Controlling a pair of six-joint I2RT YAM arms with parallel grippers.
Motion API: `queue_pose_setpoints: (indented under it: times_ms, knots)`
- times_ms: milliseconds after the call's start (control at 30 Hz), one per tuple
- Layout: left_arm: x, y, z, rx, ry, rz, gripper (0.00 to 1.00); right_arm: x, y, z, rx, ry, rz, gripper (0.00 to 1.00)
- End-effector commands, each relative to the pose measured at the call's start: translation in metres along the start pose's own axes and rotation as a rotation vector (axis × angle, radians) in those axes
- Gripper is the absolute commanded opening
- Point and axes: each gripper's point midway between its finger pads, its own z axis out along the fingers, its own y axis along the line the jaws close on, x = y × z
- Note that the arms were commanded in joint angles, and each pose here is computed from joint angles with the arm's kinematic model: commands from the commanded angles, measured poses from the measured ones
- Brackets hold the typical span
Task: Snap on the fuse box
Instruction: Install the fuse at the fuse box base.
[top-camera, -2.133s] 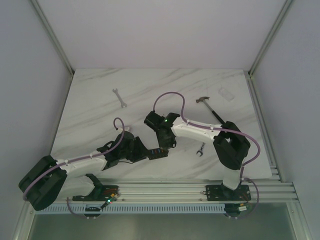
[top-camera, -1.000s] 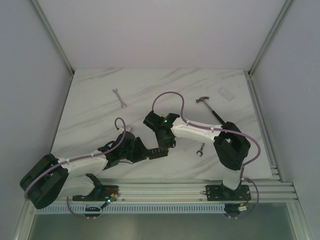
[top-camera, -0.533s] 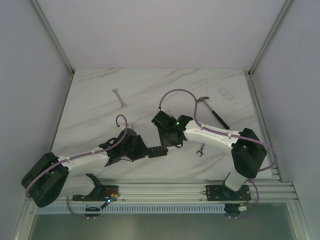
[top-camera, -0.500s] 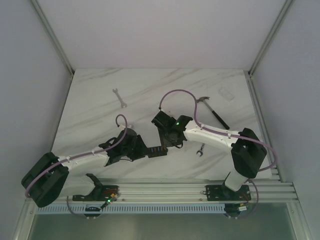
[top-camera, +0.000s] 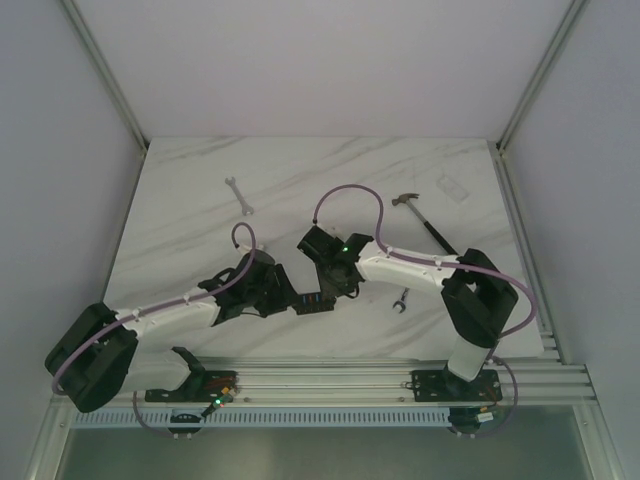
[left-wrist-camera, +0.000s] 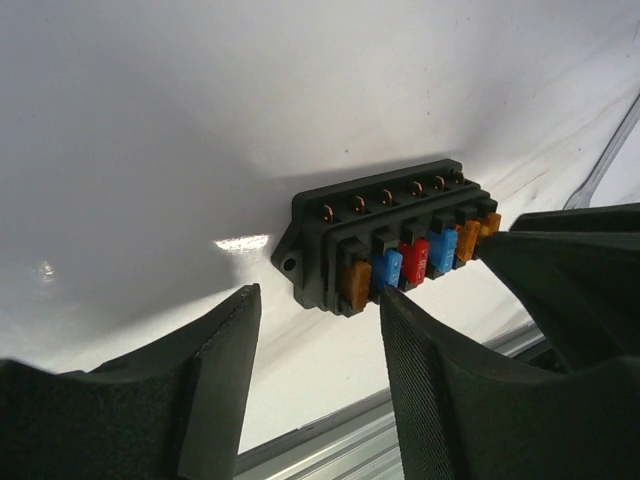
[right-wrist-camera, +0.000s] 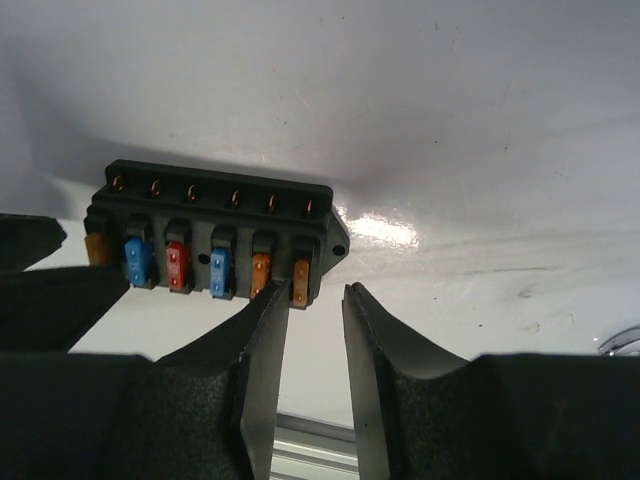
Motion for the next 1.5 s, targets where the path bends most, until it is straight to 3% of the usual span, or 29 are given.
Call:
queue_pose_setpoints:
  times_ms: [0, 400, 600, 833, 1467]
  knots:
    - [-0.008, -0.010, -0.006, 0.010, -0.011, 0.020, 0.63, -0.007, -0.002, 0.003, 0.045, 0.000, 0.022, 0.33]
    - [0.000, -0.021, 0.001, 0.020, 0.038, 0.053, 0.67, -0.010, 0.003, 0.007, 0.081, 0.033, 0.037, 0.15]
    - [0.011, -0.019, 0.008, 0.004, 0.068, 0.064, 0.69, -0.006, -0.001, 0.008, 0.110, 0.053, 0.044, 0.13]
    - [0.018, -0.012, 0.011, -0.023, 0.073, 0.041, 0.69, 0.002, -0.001, 0.012, 0.116, 0.085, 0.036, 0.00]
    - [0.021, -0.003, 0.016, -0.035, 0.062, -0.011, 0.64, 0.094, -0.054, 0.074, 0.301, 0.378, -0.070, 0.00]
